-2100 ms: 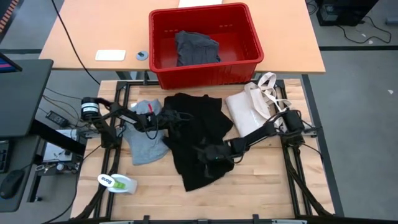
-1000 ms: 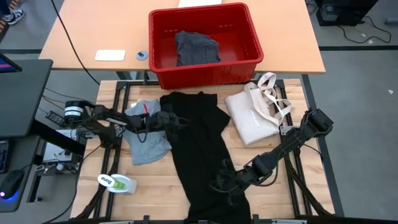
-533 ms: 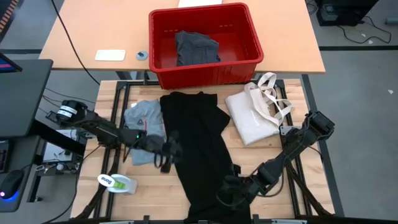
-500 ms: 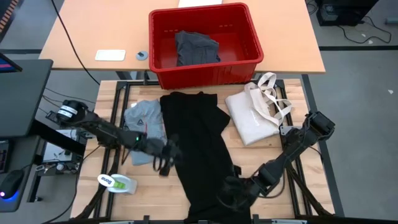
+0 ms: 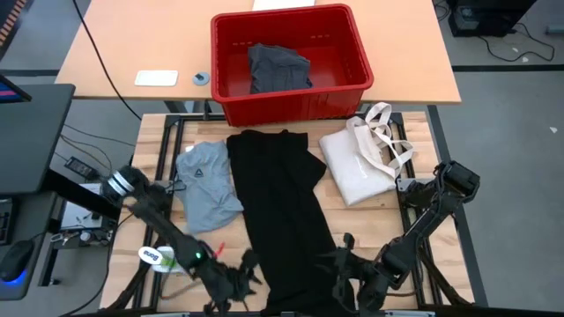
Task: Fold Laundry from Bin
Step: Fold the black shirt
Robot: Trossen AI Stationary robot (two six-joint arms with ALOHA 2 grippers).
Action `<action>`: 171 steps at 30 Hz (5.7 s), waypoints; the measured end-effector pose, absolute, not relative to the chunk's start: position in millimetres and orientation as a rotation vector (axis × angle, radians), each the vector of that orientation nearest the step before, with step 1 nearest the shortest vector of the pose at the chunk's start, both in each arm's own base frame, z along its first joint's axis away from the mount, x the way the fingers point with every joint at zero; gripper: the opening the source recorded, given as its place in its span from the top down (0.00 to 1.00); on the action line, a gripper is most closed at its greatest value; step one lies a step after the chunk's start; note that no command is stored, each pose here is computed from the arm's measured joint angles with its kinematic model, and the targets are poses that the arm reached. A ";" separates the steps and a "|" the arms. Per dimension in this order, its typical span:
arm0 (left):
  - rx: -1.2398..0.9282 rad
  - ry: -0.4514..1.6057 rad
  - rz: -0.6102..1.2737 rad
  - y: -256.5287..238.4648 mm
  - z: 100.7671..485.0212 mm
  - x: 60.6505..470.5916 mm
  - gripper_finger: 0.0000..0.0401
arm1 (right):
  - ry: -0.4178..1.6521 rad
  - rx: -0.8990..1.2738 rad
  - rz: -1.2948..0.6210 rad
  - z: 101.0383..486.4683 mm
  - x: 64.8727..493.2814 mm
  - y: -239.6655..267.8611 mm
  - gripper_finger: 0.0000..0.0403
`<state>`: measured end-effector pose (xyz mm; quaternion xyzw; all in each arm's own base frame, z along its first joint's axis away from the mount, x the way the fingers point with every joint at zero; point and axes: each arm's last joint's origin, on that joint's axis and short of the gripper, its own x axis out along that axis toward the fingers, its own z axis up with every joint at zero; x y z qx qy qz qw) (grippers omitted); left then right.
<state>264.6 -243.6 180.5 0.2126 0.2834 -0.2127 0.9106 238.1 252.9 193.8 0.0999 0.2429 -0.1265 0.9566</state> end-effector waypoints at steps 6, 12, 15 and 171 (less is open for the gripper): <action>0.653 0.596 -0.518 -273.3 150.0 272.9 0.60 | 0.299 0.239 -0.279 181.6 227.3 256.2 0.68; 0.871 0.561 -0.499 -279.3 139.2 278.0 0.60 | 0.290 0.254 -0.260 170.1 222.4 251.7 0.68; 0.883 0.536 -0.485 -281.6 140.7 277.8 0.60 | 0.292 0.261 -0.265 167.4 221.2 250.1 0.68; 0.107 0.148 -0.415 -233.7 347.7 253.5 0.99 | 0.419 -0.052 0.604 301.5 168.4 246.0 0.97</action>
